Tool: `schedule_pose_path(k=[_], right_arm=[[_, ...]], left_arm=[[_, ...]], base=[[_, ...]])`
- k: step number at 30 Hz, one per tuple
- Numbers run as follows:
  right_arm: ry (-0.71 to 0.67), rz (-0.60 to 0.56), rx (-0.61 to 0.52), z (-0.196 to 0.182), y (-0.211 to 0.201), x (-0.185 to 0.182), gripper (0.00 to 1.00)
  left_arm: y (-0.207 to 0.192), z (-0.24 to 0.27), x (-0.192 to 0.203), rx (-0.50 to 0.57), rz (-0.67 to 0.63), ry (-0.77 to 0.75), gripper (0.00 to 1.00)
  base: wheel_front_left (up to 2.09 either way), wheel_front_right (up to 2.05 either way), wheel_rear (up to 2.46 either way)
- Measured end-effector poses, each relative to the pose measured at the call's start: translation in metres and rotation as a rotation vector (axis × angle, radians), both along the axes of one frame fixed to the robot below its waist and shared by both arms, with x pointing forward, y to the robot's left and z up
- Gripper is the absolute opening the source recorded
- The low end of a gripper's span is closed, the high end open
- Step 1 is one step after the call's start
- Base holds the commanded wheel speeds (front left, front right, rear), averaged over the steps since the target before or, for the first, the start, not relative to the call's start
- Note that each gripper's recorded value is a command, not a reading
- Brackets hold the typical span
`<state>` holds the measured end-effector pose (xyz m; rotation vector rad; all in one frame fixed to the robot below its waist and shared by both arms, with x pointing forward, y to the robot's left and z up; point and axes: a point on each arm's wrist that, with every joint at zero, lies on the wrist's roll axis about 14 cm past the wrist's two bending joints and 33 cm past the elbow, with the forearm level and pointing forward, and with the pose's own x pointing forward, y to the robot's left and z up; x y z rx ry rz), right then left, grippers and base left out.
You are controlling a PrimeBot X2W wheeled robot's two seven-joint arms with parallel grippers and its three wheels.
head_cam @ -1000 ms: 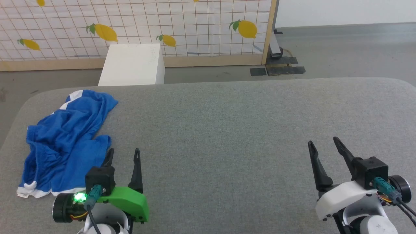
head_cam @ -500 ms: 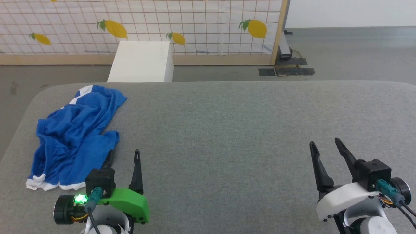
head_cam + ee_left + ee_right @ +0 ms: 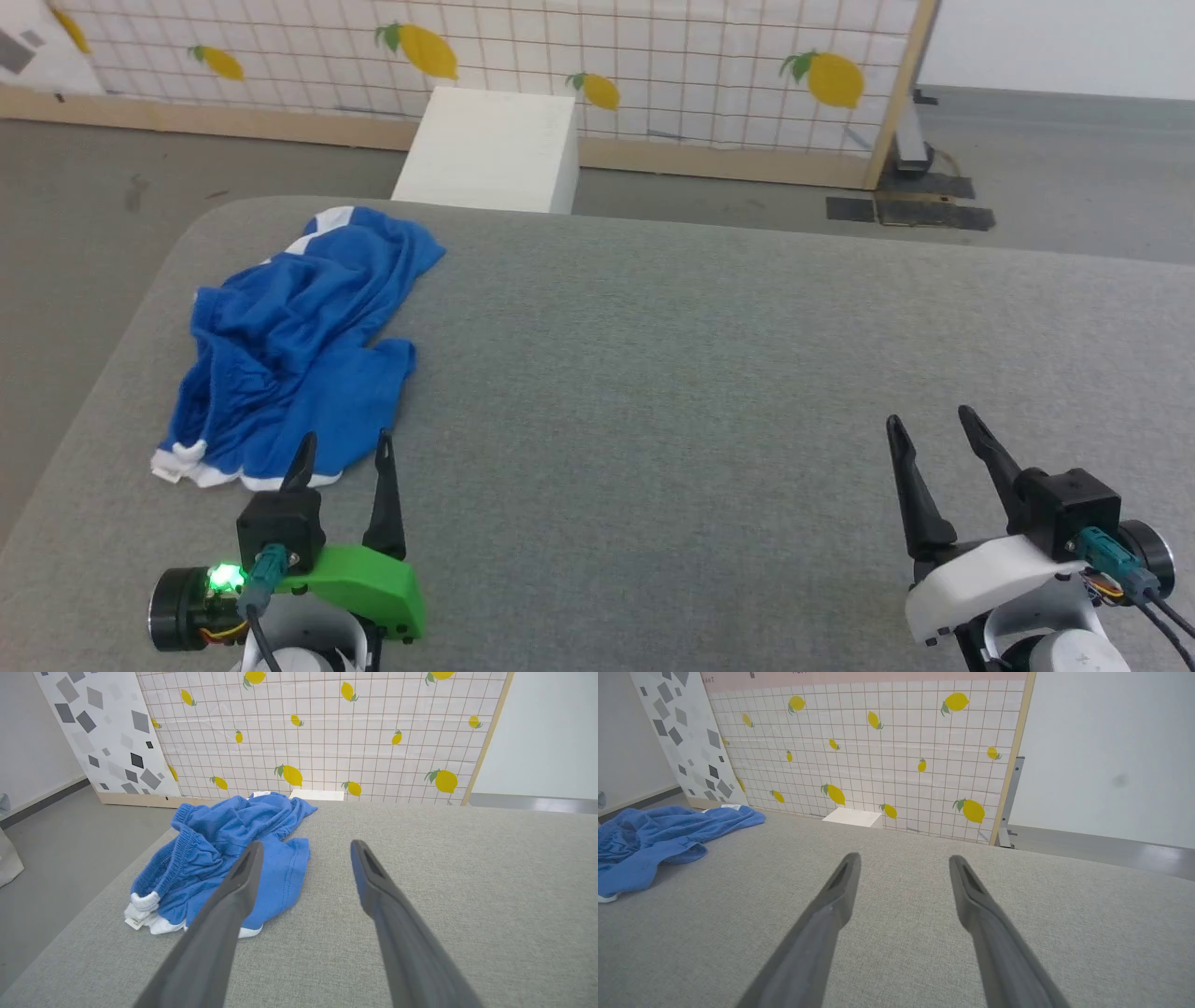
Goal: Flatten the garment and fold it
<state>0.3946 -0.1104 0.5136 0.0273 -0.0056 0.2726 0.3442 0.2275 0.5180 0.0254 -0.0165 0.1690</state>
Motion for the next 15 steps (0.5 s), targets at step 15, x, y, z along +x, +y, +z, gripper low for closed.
schedule_pose_path(k=[15], right_arm=[[-0.001,0.119,0.012,-0.005,0.043,0.008,1.0]], left_arm=[[0.035,-0.003,-0.028,-0.005,0.128,-0.009,1.0]], base=[[0.0,0.0,0.0]])
